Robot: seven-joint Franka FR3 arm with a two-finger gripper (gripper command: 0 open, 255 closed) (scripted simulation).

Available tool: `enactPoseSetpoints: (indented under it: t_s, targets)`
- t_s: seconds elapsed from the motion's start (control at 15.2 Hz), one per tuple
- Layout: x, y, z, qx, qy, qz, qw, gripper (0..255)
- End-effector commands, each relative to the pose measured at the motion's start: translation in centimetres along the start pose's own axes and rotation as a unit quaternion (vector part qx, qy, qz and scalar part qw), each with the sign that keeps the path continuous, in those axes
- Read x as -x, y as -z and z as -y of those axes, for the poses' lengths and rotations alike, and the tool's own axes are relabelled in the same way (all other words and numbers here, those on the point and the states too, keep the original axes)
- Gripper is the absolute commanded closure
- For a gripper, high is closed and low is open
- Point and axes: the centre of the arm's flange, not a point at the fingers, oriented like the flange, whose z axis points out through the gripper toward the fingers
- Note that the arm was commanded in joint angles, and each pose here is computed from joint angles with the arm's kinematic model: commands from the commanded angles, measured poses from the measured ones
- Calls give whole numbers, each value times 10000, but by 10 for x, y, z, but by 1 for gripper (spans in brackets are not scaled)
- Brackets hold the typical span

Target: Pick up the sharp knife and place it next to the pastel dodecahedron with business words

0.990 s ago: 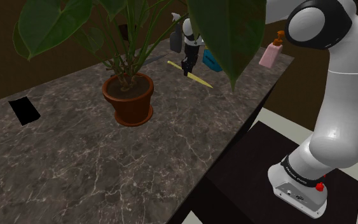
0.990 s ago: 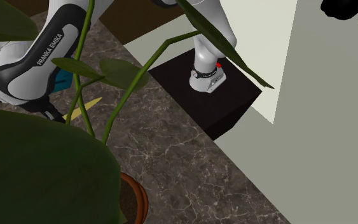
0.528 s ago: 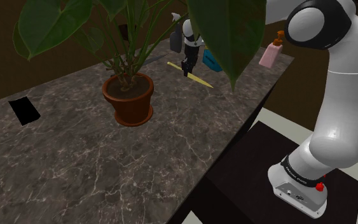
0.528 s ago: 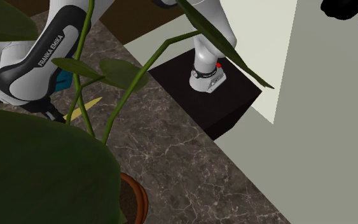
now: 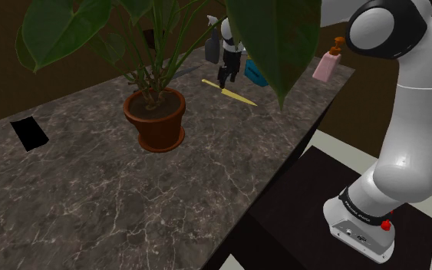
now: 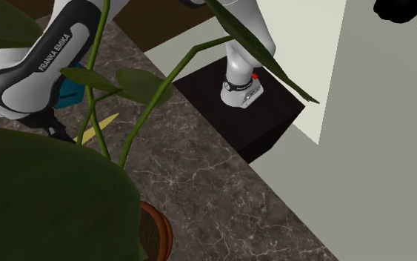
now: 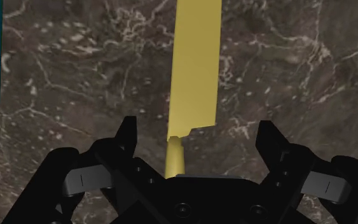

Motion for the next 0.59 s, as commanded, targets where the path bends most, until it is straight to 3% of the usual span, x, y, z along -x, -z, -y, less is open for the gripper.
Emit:
enactPoseSetpoints:
  t_s: [0.0, 0.53]
  targets:
    - [1, 23, 1, -2, 0, 3, 10000, 0]
    - [1, 34, 1, -2, 0, 3, 10000, 0]
